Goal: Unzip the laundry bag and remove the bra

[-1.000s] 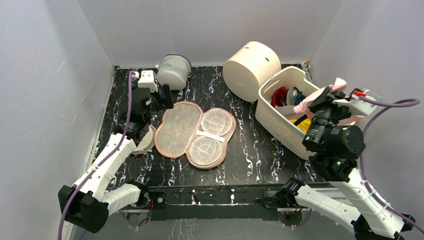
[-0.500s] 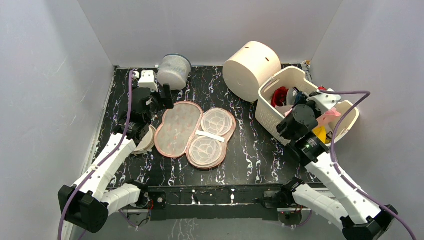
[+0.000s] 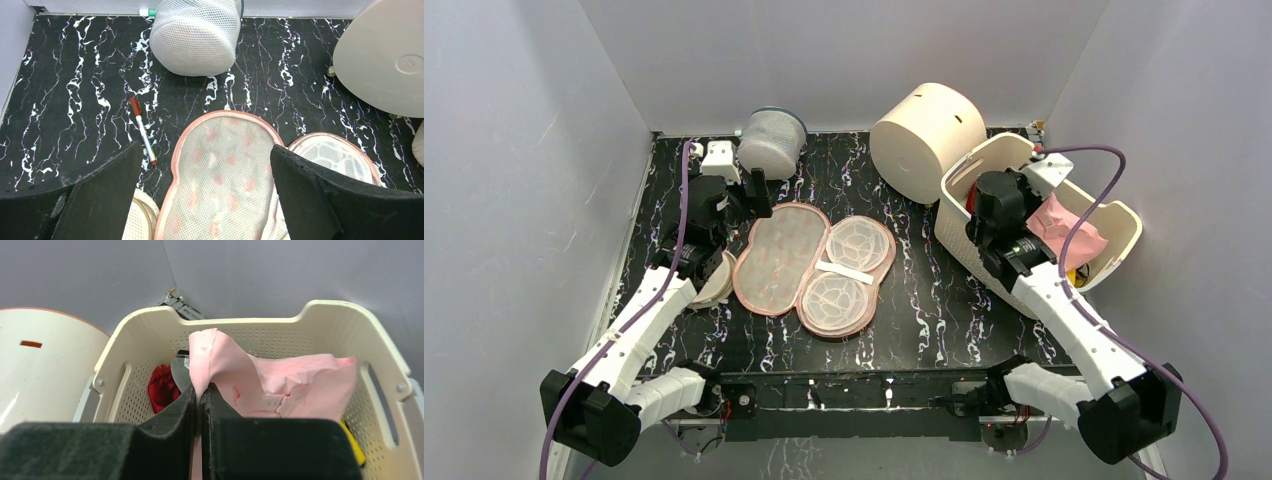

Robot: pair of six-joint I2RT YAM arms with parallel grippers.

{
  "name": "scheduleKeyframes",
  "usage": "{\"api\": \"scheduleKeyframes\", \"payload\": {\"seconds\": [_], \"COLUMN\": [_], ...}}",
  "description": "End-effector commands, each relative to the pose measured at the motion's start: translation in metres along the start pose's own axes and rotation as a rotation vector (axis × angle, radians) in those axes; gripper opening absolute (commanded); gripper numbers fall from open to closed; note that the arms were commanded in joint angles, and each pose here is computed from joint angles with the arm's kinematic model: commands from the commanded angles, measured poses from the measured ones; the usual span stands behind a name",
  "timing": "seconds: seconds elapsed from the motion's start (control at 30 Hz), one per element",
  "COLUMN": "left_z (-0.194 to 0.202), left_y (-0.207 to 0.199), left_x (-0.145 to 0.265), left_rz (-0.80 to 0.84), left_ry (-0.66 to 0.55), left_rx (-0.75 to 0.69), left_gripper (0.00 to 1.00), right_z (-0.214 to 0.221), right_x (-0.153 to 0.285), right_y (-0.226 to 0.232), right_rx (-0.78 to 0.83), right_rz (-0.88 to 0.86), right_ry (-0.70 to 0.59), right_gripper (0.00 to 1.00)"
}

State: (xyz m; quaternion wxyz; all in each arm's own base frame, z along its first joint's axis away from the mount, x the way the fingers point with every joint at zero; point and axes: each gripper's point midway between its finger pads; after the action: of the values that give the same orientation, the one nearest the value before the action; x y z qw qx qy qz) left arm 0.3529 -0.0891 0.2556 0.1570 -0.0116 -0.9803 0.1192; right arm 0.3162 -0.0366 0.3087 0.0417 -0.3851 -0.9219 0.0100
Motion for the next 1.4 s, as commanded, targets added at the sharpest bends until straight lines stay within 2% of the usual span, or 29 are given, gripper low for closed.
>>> {"api": "scheduleKeyframes", "payload": {"seconds": [0.0,0.33,0.67,0.93,1.03,1.23,1.27,1.3,1.37], "left_z": [-0.016,-0.013,-0.014,-0.015,-0.014,-0.012,-0.012,-0.009,-0.006], "left_y": [-0.006,-0.010,-0.012,-0.011,-0.011,-0.013,-0.014,-0.016,-0.016], "left_x": [0.004,0.003,0.005,0.006,0.005,0.005,0.005,0.003,0.001], "left_rz": [0.020,0.032,0.037,0.034,0.033,0.041,0.045,0.052,0.055], "left_ry": [-0.039,-0.027,-0.030,-0.039,-0.036,-0.028,-0.028,-0.017,-0.010], "left_rx": [0.008,0.008,0.004,0.002,0.001,0.003,0.005,0.010,0.010], "left_gripper": [0.98,0.98,0.98,0.98,0.99,0.98,0.98,0.98,0.98], "right_z": [-0.012,0.018,0.046,0.061,0.047,-0.035,-0.045,-0.037,-0.032], "right_x": [-0.020,-0.060,-0.091,-0.088,-0.084,-0.034,-0.019,0.000,0.022], "right_y": [0.017,0.059,0.078,0.079,0.078,0.069,0.072,0.085,0.106], "right_rx": [-0.132,-0.134,-0.119,-0.139,-0.151,-0.196,-0.191,-0.163,-0.118], "right_rz": [-0.082,-0.182,-0.189,-0.221,-0.241,-0.493,-0.583,-0.720,-0.899], "right_ry": [0.026,0.115,0.192,0.225,0.203,0.048,0.008,0.012,0.015], "right_gripper": [0.00,0.00,0.00,0.10,0.17,0.65,0.78,0.82,0.84]}}
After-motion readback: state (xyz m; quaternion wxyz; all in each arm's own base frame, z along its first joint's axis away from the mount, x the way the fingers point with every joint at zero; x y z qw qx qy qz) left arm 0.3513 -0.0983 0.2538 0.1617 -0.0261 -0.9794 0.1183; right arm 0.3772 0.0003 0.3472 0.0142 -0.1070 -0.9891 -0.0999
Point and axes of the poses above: each gripper's point midway between its finger pads, its own x axis back along the fingers, its own y axis along the line the jaws close on, z = x × y, and after that the axes turned 11 degrees about x, right-handed
